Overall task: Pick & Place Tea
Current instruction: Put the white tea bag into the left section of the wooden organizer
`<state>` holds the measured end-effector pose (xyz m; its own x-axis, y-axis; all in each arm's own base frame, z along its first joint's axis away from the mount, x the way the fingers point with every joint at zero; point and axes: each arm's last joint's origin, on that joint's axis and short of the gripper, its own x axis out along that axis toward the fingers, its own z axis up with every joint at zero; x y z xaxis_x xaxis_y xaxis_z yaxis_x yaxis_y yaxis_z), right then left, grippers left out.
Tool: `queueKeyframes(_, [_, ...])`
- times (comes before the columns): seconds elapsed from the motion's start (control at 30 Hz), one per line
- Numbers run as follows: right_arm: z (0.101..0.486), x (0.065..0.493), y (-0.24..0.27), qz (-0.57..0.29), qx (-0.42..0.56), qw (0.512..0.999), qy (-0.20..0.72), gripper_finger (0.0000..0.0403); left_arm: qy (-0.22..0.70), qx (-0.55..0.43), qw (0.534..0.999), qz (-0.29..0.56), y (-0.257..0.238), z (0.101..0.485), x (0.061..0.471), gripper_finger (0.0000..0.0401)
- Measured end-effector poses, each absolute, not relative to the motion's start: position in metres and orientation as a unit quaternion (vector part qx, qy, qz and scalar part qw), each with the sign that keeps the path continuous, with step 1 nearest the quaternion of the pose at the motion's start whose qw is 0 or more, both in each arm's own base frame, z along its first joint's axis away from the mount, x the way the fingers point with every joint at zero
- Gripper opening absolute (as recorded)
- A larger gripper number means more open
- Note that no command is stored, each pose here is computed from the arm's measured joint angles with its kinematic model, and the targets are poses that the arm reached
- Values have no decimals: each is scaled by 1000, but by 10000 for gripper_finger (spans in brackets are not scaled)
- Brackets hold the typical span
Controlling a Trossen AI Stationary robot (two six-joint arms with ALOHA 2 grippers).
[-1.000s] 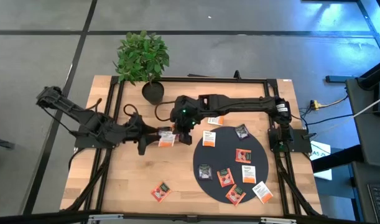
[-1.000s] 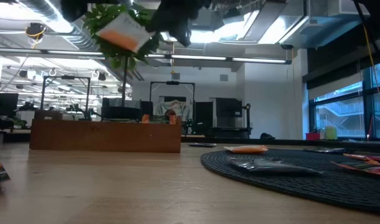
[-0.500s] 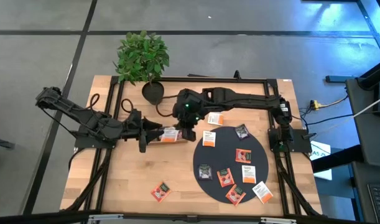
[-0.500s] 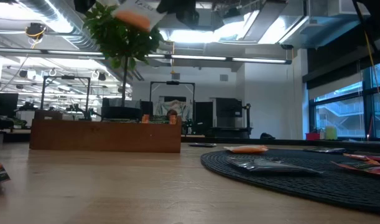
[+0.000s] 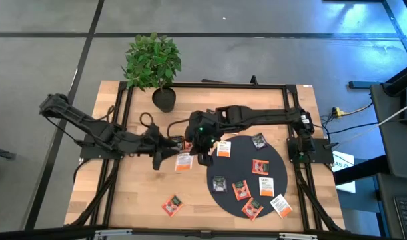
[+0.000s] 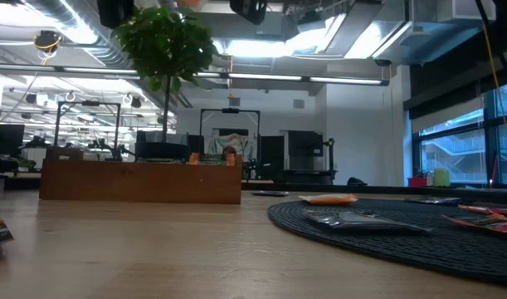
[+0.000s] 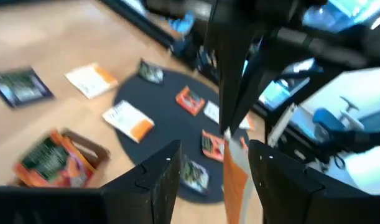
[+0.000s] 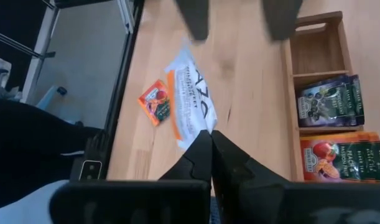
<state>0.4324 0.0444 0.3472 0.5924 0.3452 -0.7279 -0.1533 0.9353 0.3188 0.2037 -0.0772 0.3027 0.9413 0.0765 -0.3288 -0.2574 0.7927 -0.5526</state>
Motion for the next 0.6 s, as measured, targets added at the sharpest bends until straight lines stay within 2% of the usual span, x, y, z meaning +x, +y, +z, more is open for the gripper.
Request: queueKeyframes(0.6, [346, 427, 74, 162, 122, 871, 447, 5, 222, -374, 900, -28, -51, 306, 231, 182])
